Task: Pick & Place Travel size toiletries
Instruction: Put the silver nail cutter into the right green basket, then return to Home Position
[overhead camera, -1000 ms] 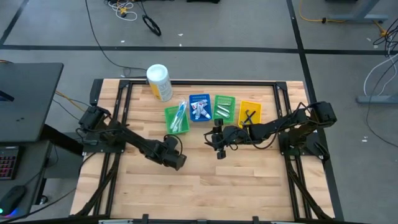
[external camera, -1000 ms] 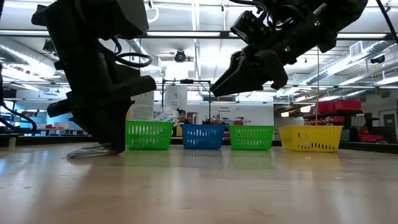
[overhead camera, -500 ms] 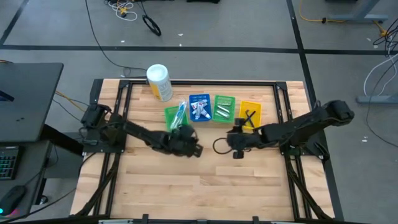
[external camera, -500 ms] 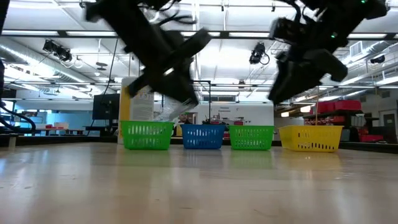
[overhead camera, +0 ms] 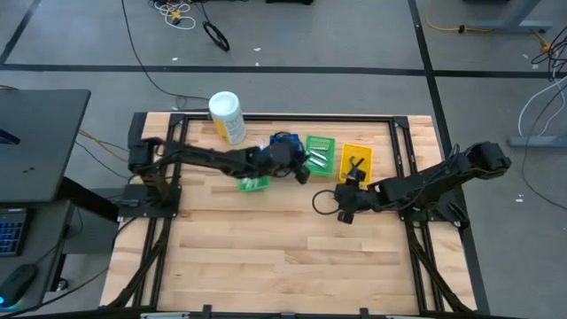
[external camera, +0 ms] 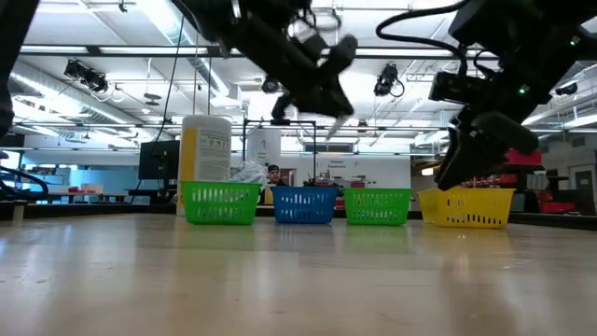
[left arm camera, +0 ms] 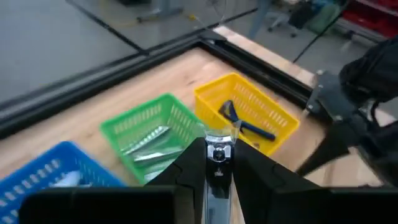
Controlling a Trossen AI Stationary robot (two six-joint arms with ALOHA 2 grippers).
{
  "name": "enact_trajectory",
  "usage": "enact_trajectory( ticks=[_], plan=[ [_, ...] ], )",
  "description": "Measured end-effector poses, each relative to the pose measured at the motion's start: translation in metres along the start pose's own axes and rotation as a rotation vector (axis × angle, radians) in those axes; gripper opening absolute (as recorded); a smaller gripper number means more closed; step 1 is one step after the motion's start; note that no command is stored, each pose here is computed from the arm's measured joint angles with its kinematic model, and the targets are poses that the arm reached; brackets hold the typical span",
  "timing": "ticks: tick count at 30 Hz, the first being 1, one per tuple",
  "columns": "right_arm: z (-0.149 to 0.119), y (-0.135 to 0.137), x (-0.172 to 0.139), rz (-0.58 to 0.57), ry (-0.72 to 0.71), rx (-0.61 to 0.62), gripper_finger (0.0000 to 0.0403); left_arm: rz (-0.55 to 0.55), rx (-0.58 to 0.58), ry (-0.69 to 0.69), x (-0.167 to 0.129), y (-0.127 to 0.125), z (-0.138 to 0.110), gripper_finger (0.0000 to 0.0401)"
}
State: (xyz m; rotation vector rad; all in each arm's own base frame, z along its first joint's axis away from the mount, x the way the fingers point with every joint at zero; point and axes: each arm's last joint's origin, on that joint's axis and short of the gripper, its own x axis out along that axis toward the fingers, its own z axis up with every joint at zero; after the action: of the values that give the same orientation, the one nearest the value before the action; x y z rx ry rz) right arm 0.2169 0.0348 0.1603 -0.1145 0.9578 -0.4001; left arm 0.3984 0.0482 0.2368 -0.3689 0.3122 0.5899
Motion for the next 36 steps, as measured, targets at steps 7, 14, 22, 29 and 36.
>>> enact_trajectory(
  ticks=[7, 14, 22, 29, 36],
  plan=[
    [0.005, 0.002, 0.000, 0.047, -0.042, 0.067, 0.0190, -0.042, 0.032, -0.071, 0.049, 0.030, -0.011, 0.0071],
    [0.005, 0.004, 0.000, 0.086, -0.024, 0.171, 0.0190, -0.125, 0.091, -0.056, 0.087, 0.047, -0.027, 0.0078],
    [0.005, 0.004, 0.000, 0.089, -0.022, 0.243, 0.0190, -0.129, 0.215, 0.018, 0.102, 0.050, -0.041, 0.0119],
    [0.005, 0.004, 0.000, 0.088, -0.024, 0.230, 0.0190, -0.138, 0.211, 0.035, 0.091, 0.045, -0.030, 0.0186],
    [0.004, 0.004, 0.000, 0.086, -0.024, 0.106, 0.0190, -0.103, 0.266, 0.152, 0.023, 0.039, 0.022, 0.0189]
  ],
)
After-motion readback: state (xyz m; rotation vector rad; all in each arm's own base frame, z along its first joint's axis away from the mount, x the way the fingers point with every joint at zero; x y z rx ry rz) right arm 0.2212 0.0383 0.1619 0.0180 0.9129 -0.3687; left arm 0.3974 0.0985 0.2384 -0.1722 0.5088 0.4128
